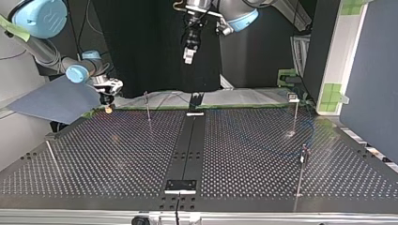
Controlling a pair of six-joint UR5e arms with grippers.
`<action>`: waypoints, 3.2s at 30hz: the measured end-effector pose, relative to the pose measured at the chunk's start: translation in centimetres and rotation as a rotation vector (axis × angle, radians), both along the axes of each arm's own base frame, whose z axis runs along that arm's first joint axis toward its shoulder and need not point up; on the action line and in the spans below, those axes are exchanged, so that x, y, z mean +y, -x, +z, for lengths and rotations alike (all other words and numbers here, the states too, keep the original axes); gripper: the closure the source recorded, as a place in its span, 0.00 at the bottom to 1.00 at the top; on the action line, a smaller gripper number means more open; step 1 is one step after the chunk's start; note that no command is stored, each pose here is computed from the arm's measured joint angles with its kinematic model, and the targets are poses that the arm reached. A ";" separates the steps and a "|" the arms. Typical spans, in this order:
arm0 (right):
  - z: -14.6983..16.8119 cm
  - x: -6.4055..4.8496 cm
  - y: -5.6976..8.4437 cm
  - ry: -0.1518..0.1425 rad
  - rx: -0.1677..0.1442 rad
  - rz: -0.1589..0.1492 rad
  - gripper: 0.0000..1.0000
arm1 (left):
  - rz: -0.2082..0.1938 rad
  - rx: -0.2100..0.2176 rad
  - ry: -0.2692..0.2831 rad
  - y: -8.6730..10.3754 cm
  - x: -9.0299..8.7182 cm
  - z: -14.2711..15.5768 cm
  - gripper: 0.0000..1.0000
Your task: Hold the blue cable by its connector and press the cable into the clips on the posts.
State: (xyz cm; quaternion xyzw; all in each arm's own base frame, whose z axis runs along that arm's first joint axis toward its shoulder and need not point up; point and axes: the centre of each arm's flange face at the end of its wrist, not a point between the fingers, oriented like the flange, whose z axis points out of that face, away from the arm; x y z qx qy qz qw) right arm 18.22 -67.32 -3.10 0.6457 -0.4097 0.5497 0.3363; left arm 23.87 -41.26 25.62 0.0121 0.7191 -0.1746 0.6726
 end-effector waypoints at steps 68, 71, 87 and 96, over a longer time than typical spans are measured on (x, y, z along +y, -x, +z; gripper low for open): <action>18.9 8.7 -5.6 0.037 -0.067 -0.060 1.00 | -0.034 0.061 -0.054 7.8 9.8 -12.2 0.00; 18.9 8.7 -5.6 0.037 -0.068 -0.060 1.00 | -0.034 0.061 -0.054 7.8 9.8 -12.2 0.00; 18.9 8.7 -5.6 0.037 -0.068 -0.060 1.00 | -0.034 0.061 -0.054 7.8 9.8 -12.2 0.00; 18.9 8.7 -5.6 0.037 -0.068 -0.060 1.00 | -0.034 0.061 -0.054 7.8 9.8 -12.2 0.00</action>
